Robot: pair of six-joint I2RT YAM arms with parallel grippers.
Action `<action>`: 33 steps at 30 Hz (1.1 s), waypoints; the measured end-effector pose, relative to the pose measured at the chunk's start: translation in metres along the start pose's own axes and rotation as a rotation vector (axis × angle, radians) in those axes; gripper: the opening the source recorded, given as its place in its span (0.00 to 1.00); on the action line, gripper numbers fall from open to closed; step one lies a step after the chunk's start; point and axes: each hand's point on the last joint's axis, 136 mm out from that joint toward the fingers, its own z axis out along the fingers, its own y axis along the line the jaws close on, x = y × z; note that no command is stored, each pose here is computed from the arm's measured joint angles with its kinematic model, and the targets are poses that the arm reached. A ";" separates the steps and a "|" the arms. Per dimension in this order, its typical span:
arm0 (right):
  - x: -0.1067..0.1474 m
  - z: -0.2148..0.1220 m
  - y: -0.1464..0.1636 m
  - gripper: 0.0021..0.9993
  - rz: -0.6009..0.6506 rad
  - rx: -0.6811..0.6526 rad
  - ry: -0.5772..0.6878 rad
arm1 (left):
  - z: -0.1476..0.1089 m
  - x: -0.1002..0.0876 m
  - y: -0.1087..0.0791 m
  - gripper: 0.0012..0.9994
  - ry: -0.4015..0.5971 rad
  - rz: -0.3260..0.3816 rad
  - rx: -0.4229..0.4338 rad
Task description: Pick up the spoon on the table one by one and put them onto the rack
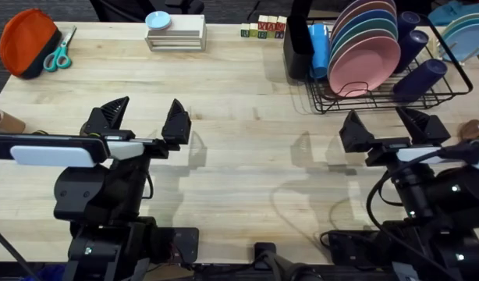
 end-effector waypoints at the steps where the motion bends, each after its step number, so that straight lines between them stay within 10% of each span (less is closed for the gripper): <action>1: 0.001 0.000 0.000 0.99 0.000 0.000 0.005 | 0.000 0.000 0.000 0.99 0.000 0.001 0.000; 15: 0.002 0.000 0.001 0.99 -0.010 -0.004 0.007 | 0.000 0.002 -0.001 0.99 0.008 0.001 0.004; 21: 0.015 -0.017 0.003 0.99 -0.010 -0.018 0.184 | -0.012 0.017 -0.005 0.99 0.175 -0.016 0.026; 33: -0.054 -0.054 0.005 0.99 -0.005 -0.028 0.304 | -0.032 -0.048 -0.006 0.99 0.292 -0.023 0.032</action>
